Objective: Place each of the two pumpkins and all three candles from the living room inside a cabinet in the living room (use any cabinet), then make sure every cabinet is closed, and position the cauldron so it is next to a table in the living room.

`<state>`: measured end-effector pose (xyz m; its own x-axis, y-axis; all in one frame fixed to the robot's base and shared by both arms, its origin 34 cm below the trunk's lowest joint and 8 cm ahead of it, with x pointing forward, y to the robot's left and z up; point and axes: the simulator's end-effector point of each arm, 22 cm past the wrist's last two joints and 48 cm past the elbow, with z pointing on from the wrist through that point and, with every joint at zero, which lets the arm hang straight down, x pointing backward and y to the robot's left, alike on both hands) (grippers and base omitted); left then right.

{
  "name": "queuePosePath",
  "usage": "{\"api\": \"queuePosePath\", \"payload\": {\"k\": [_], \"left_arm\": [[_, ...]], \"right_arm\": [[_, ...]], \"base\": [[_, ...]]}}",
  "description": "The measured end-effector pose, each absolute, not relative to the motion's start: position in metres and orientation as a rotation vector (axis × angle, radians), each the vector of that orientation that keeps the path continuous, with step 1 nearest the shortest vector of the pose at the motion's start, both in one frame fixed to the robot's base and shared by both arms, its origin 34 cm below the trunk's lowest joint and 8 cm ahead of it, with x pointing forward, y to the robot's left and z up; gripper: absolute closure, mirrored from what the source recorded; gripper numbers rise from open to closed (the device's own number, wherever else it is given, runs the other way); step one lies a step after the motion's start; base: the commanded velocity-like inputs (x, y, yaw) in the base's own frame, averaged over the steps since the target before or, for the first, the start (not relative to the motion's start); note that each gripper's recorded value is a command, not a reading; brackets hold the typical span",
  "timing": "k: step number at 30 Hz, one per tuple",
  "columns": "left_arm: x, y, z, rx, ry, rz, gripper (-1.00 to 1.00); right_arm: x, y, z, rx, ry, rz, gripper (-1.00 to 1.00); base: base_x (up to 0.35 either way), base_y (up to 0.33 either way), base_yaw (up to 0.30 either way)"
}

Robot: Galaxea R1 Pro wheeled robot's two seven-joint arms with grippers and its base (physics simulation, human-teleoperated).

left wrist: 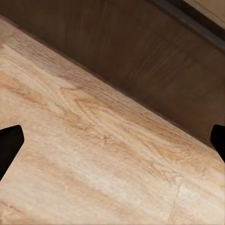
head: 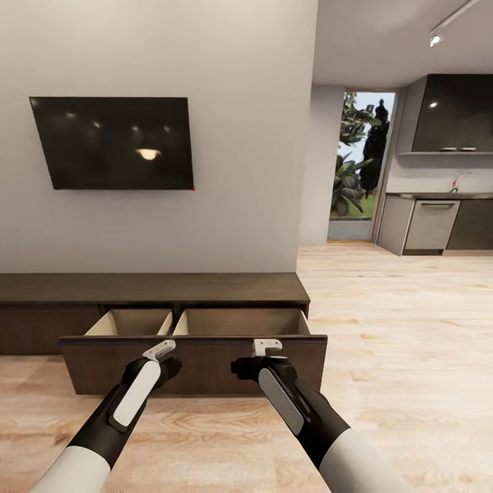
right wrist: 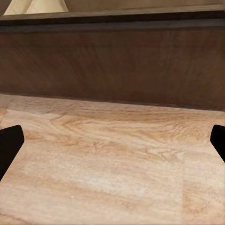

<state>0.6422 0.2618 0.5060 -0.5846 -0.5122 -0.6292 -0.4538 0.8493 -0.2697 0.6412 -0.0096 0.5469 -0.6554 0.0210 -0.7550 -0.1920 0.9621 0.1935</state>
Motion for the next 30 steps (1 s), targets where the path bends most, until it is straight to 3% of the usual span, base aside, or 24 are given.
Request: {"api": "queuePosePath", "payload": {"k": [16, 30], "left_arm": [[0.642, 0.261, 0.482, -0.698, 2.324, -0.082, -1.0], [0.644, 0.293, 0.445, -0.746, 2.271, 0.083, -1.0]], "right_arm": [[0.644, -0.013, 0.522, -0.104, 2.303, 0.327, -1.0], [0.666, -0.02, 0.504, 0.017, 2.221, 0.338, -1.0]], "base": [[0.0, 0.0, 0.0], [0.0, 0.0, 0.0]]}}
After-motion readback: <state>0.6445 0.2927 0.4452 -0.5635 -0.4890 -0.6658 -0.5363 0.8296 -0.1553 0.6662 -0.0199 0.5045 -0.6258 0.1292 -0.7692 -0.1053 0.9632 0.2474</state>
